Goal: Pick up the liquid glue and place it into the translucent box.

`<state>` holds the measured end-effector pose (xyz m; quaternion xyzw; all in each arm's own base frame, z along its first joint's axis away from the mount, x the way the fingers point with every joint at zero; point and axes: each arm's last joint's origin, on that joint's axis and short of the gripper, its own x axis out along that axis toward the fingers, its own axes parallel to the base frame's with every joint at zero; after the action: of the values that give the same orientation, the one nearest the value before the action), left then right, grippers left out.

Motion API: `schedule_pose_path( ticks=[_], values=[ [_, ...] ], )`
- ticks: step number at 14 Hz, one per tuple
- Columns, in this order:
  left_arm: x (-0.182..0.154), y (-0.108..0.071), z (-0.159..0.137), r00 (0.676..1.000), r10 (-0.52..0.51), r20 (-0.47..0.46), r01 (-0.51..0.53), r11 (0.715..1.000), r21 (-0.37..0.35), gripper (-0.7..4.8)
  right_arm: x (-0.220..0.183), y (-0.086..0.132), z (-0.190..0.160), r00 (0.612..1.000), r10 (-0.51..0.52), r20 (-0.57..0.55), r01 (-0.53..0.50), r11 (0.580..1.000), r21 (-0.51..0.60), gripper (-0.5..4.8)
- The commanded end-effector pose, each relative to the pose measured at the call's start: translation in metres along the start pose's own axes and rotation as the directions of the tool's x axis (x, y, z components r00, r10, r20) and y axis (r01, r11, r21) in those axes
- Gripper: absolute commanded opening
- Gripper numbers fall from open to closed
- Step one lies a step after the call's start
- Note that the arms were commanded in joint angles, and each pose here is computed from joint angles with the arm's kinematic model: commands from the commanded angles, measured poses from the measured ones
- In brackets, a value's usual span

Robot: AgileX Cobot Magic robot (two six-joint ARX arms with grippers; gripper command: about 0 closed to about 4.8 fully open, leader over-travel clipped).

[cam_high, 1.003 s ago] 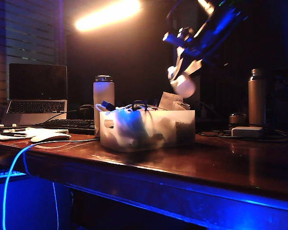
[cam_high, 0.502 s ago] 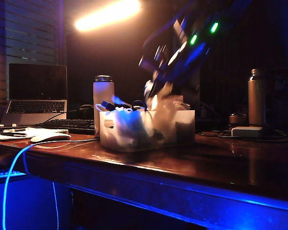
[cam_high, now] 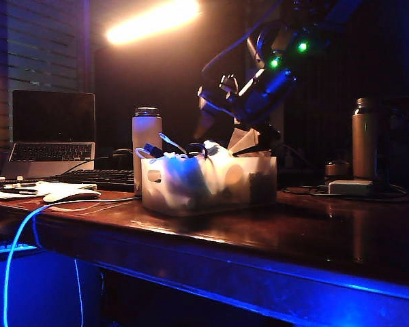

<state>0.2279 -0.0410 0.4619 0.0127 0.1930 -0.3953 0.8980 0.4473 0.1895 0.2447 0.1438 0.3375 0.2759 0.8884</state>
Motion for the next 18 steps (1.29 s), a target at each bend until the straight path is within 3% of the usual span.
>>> schedule_pose_path(
  ticks=[1,2,4,5,7,12,16,18],
  values=[
    [-0.004,-0.003,0.002,1.0,-0.016,0.019,0.015,0.999,0.029,-0.05,-0.03,0.013,0.021,0.997,0.011,0.08,-0.008,1.0,-0.03,4.61],
    [-0.005,-0.004,0.003,1.0,-0.015,0.021,0.015,0.999,0.031,-0.05,-0.046,0.019,0.029,0.994,-0.008,0.113,0.017,0.997,-0.079,3.68],
    [-0.009,-0.008,0.004,0.999,-0.013,0.034,0.012,0.999,0.042,-0.05,-0.084,0.028,0.044,0.981,-0.085,0.175,0.116,0.977,-0.179,0.98],
    [-0.012,-0.01,0.005,0.999,-0.011,0.043,0.009,0.999,0.051,-0.05,-0.104,0.035,0.049,0.97,-0.136,0.202,0.18,0.96,-0.214,-0.04],
    [-0.022,-0.018,0.006,0.998,-0.007,0.067,0.003,0.997,0.072,-0.05,-0.143,0.049,0.056,0.94,-0.22,0.262,0.293,0.912,-0.287,-0.01],
    [-0.068,-0.056,0.006,0.984,0.07,0.163,-0.089,0.99,0.112,-0.05,-0.221,0.079,0.058,0.922,-0.21,0.326,0.317,0.892,-0.321,-0.01],
    [-0.148,-0.126,-0.033,0.953,0.216,0.214,-0.239,0.967,0.089,-0.05,-0.298,0.116,0.042,0.916,-0.14,0.375,0.287,0.883,-0.37,-0.01],
    [-0.175,-0.152,-0.057,0.928,0.269,0.257,-0.297,0.952,0.077,-0.05,-0.331,0.133,0.027,0.918,-0.097,0.384,0.262,0.874,-0.408,-0.01]
  ],
)
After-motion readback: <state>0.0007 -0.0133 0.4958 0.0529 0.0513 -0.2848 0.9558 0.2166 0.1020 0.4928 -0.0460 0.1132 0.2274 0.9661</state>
